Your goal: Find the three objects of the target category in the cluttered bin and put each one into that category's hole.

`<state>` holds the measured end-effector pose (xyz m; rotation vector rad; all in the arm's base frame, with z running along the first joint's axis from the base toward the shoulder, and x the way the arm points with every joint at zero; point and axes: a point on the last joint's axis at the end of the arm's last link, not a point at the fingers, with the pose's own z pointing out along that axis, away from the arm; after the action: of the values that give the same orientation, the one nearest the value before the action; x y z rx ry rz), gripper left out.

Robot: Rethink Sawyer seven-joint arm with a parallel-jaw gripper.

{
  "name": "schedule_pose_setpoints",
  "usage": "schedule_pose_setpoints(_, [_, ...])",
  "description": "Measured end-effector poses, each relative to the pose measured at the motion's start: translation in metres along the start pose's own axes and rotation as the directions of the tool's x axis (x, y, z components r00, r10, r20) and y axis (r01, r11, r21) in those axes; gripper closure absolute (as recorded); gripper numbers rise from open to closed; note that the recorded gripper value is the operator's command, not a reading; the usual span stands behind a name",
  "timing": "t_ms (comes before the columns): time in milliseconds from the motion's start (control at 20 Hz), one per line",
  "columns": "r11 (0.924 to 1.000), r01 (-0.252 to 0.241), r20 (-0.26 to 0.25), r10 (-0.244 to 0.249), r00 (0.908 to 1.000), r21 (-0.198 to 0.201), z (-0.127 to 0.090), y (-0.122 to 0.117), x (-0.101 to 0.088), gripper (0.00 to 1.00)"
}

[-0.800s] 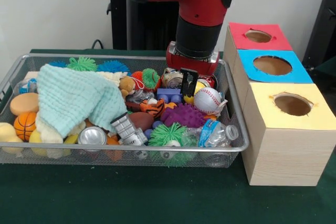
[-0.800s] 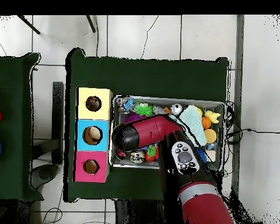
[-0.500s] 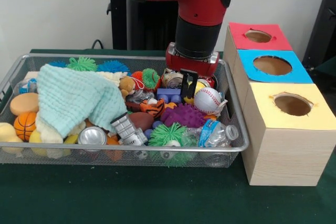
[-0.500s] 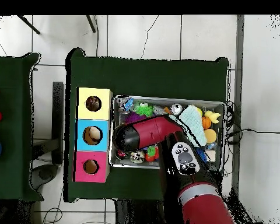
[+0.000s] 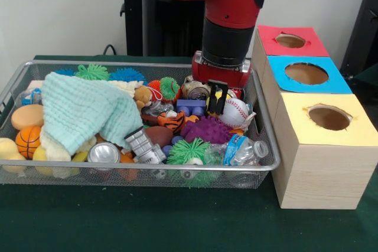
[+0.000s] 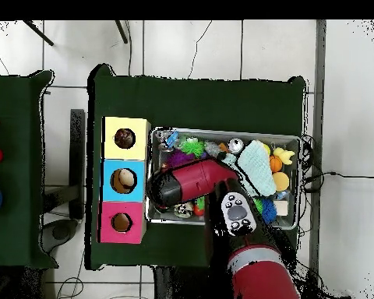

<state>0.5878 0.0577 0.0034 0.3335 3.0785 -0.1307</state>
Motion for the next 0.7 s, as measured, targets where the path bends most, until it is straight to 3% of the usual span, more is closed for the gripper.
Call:
schedule_pose_setpoints(400, [0.9976,0.067,0.061,-0.068,0.9958,0.017,-0.002,0.025,0.012,1.00])
schedule_pose_setpoints(700, [0.9961,0.082,0.091,-0.085,0.9923,0.034,0.001,0.025,0.016,1.00])
